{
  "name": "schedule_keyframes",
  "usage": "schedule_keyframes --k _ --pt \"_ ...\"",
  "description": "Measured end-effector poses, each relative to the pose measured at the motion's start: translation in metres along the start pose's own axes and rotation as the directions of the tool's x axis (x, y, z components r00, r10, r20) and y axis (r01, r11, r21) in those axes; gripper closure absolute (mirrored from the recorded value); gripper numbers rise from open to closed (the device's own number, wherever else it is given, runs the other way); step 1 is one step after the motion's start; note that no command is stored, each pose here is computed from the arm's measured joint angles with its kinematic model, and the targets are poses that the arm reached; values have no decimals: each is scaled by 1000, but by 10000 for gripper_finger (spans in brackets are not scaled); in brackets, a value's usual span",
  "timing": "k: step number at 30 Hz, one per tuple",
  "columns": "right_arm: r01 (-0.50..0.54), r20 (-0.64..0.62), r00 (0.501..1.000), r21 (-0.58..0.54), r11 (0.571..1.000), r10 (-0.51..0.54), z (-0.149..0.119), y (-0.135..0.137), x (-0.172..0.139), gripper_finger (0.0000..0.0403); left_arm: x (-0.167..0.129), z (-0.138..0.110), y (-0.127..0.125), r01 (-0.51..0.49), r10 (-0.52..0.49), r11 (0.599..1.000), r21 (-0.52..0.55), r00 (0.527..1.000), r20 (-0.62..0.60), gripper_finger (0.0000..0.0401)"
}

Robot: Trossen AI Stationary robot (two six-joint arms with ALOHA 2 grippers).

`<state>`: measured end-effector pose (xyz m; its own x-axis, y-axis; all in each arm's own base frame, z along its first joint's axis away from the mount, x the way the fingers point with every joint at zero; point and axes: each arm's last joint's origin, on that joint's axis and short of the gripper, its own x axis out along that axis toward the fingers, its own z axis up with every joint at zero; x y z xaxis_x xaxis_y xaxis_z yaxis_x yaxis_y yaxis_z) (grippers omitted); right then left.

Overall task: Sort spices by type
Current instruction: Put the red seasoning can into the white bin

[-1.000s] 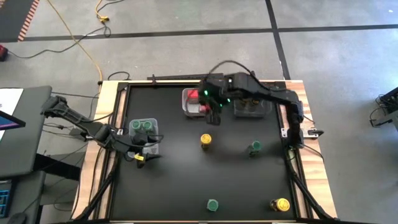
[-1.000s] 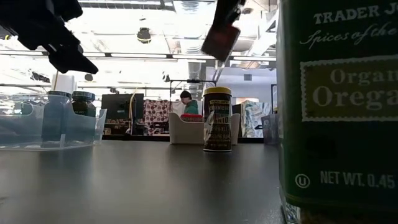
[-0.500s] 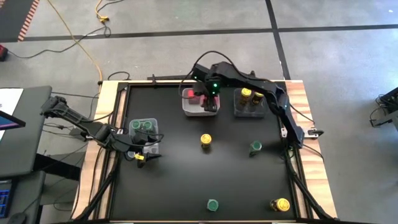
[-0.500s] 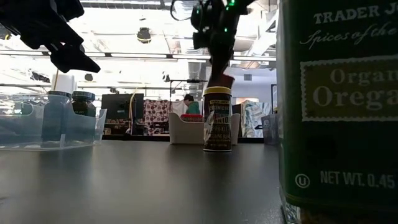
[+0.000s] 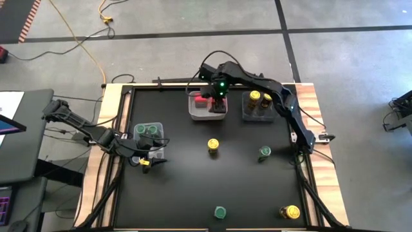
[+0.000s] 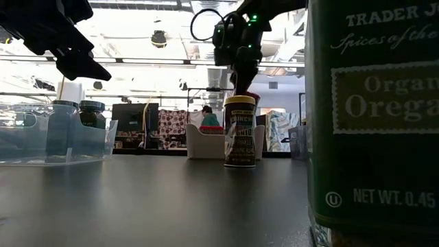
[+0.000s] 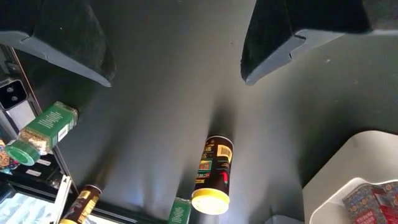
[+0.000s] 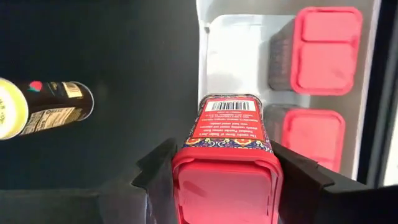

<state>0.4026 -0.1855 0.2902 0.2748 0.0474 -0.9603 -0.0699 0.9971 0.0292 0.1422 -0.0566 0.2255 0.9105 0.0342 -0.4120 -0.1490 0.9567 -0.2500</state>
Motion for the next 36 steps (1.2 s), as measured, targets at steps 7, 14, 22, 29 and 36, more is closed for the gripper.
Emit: schedule_keyframes --k 7,14,22,29,36 --pt "-29 -55 998 5 1000 30 0 -6 23 170 0 0 0 -5 5 1000 0 1000 3 69" --pt "-48 -101 994 25 999 50 -1 -12 45 170 0 0 0 -5 5 1000 -2 1000 3 69" --pt "-43 -126 991 54 998 49 -2 -17 59 170 0 0 0 -5 5 1000 -3 1000 3 69" --pt "-27 -126 992 47 999 33 -1 -17 59 159 0 0 0 -5 5 1000 -3 1000 3 69" --pt "-21 -116 993 47 999 27 0 -17 59 119 0 0 0 -5 6 1000 -3 1000 3 69"
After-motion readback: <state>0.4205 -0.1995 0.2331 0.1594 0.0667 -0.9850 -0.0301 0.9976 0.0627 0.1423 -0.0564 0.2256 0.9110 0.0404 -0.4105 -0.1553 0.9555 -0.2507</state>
